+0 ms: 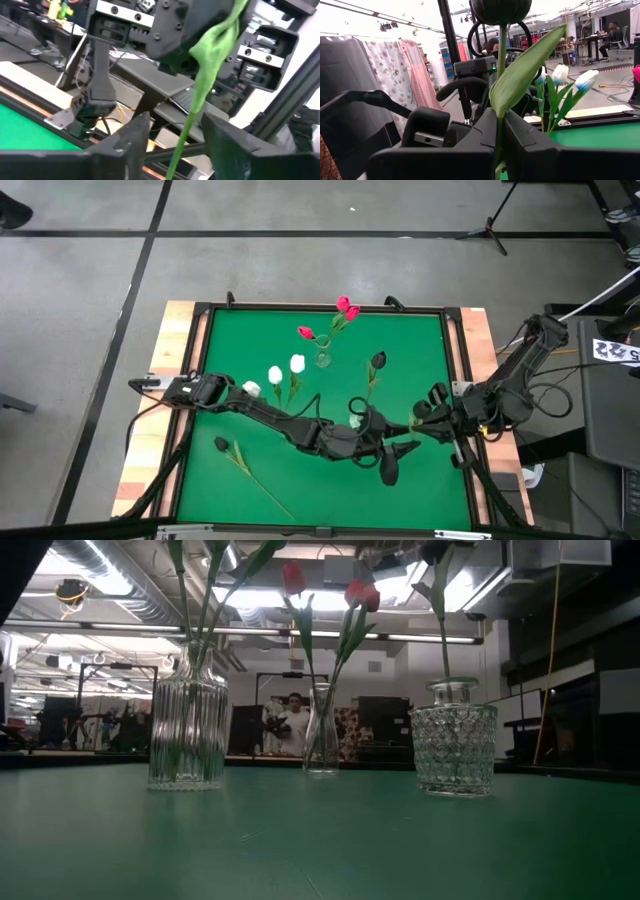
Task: Sort flowers into vase by color
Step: Put the right black tulip into the bottom right transparent vase, then put the black tulip into the bottom right transparent vase
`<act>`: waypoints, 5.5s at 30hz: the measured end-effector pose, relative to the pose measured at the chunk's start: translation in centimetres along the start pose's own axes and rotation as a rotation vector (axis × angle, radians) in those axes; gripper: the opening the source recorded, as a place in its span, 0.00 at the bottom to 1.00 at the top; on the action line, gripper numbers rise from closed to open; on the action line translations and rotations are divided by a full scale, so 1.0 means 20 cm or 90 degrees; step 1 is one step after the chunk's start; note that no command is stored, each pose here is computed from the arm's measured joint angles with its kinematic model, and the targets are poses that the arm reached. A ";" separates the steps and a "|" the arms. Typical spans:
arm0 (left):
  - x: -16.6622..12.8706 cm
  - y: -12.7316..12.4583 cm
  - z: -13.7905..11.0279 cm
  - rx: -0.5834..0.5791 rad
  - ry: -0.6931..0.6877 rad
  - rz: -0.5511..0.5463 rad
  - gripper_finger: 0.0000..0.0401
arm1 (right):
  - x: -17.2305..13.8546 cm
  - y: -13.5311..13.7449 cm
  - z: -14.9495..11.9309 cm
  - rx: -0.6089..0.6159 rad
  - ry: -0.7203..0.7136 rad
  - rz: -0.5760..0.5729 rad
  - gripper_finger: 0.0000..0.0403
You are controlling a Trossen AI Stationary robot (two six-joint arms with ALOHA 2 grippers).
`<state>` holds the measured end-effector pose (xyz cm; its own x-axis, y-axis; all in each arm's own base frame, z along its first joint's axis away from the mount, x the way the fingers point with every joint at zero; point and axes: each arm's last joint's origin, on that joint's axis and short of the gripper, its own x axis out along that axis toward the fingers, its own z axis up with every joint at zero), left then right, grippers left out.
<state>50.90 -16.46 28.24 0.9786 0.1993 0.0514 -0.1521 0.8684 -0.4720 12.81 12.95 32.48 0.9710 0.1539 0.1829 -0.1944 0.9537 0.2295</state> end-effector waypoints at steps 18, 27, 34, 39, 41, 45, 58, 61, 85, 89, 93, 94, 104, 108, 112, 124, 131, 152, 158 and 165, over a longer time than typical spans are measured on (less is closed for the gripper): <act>-0.03 -0.03 -0.02 0.052 -0.009 0.028 0.02 | 0.00 0.00 0.00 -0.019 -0.002 -0.001 0.09; -0.13 -0.14 -0.04 0.133 -0.050 0.135 0.01 | -0.05 -0.01 0.07 -0.024 -0.028 0.093 0.41; -0.24 -0.22 -0.06 0.243 -0.080 0.303 0.01 | -0.11 -0.07 0.11 0.001 -0.017 0.100 0.48; -0.25 -0.20 -0.06 0.315 -0.079 0.398 0.01 | -0.13 -0.08 0.12 0.007 -0.021 0.096 0.46; -0.23 -0.17 -0.06 0.310 -0.080 0.406 0.01 | -0.13 -0.08 0.12 0.007 -0.021 0.096 0.45; -0.20 -0.06 -0.10 0.323 -0.065 0.423 0.01 | -0.13 -0.08 0.12 0.016 -0.017 0.104 0.44; -0.15 0.02 -0.08 0.346 -0.070 0.425 0.00 | -0.13 -0.08 0.10 0.024 0.007 0.118 0.44; -0.16 0.01 -0.06 0.349 -0.069 0.425 0.00 | -0.13 -0.08 0.10 0.024 0.007 0.119 0.44; -0.19 0.21 -0.27 0.276 -0.047 0.441 0.01 | -0.13 -0.08 0.10 0.018 0.014 0.118 0.44; -0.21 0.24 -0.31 0.268 -0.044 0.443 0.02 | -0.13 -0.08 0.10 0.018 0.015 0.118 0.44; -0.21 0.26 -0.33 0.259 -0.033 0.444 0.02 | -0.13 -0.08 0.10 0.017 0.016 0.118 0.44; -0.21 0.27 -0.34 0.256 -0.024 0.441 0.03 | -0.13 -0.08 0.10 0.017 0.016 0.118 0.44; -0.20 0.31 -0.36 0.276 0.024 0.431 0.26 | -0.13 -0.08 0.10 0.017 0.016 0.118 0.44; -0.21 0.30 -0.37 0.277 0.035 0.414 0.37 | -0.13 -0.08 0.10 0.016 0.016 0.128 0.44; -0.22 0.26 -0.38 0.285 0.047 0.391 0.47 | -0.13 -0.08 0.10 0.015 0.017 0.129 0.44; -0.35 -0.01 -0.22 0.302 0.036 0.329 0.53 | -0.13 -0.07 0.09 0.010 0.024 0.140 0.44; -0.56 -0.20 -0.06 0.198 0.034 0.282 0.49 | -0.13 -0.07 0.08 0.004 0.035 0.155 0.44; -1.31 -0.17 -0.10 -0.333 0.418 0.650 0.31 | -0.13 -0.07 0.05 -0.019 0.069 0.163 0.44; -1.31 -0.19 -0.19 -0.318 0.392 0.613 0.29 | -0.13 -0.08 0.05 -0.023 0.073 0.149 0.44; -1.38 -0.14 -0.27 -0.342 0.462 0.778 0.29 | -0.13 -0.08 0.05 -0.022 0.069 0.116 0.44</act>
<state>25.13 -26.76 23.41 0.1716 0.2530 -0.9521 -0.9852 0.0452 -0.1655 10.45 10.71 32.54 0.9299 0.3494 0.1147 -0.3648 0.9157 0.1682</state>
